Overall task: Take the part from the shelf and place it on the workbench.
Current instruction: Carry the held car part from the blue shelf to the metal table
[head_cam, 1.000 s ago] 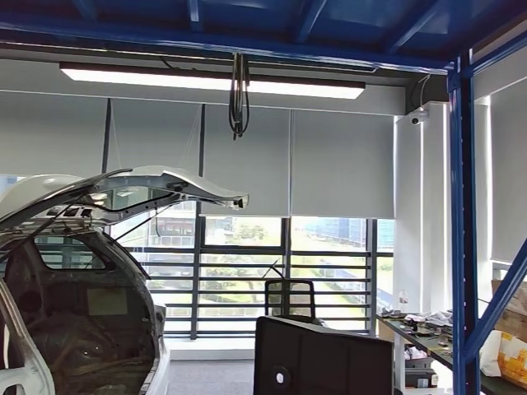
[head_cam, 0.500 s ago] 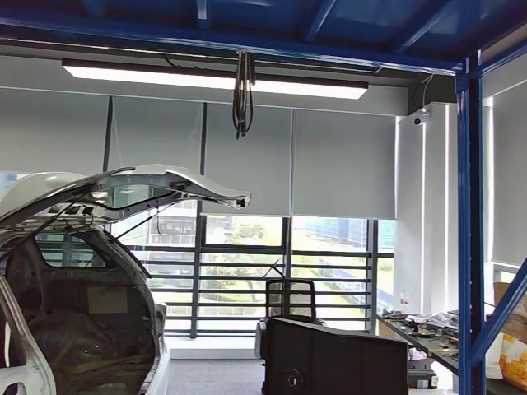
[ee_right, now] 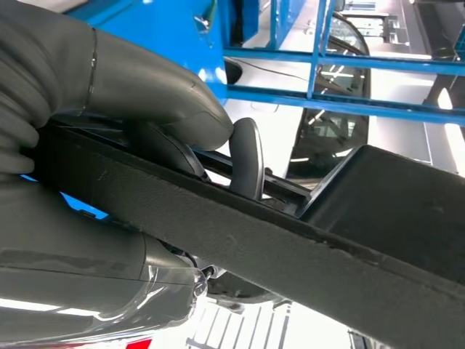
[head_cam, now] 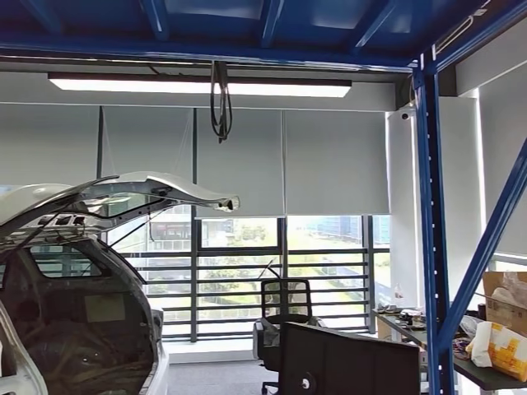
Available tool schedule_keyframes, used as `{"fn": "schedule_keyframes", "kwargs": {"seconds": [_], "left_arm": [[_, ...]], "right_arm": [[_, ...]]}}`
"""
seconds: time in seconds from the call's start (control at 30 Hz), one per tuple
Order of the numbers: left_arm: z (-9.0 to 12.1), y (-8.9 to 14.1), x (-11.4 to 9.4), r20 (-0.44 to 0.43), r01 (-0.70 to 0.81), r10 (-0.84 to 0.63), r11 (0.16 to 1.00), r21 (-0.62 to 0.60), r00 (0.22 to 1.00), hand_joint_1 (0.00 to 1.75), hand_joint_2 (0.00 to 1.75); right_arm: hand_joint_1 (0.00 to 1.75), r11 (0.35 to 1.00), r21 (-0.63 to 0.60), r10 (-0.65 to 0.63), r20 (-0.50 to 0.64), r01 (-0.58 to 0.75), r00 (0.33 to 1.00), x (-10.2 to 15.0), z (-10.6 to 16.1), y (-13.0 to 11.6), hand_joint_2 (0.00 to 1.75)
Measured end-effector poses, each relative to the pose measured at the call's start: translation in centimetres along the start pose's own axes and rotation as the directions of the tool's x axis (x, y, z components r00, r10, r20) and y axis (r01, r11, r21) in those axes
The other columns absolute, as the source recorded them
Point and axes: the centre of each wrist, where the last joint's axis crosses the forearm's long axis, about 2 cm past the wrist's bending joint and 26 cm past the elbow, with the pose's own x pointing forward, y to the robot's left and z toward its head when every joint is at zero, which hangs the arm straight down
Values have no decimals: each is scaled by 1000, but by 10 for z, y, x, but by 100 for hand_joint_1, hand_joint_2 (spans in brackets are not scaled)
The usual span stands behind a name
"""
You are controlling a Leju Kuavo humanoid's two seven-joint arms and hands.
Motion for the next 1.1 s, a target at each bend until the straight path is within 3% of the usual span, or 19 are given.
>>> {"fn": "schedule_keyframes", "kwargs": {"seconds": [1.1], "left_arm": [[-2, 3, 2, 11, 21, -21, 1000, 3, 1000, 0, 175]], "right_arm": [[175, 1000, 0, 19, 17, -19, 1000, 5, 6, -3, 175]]}}
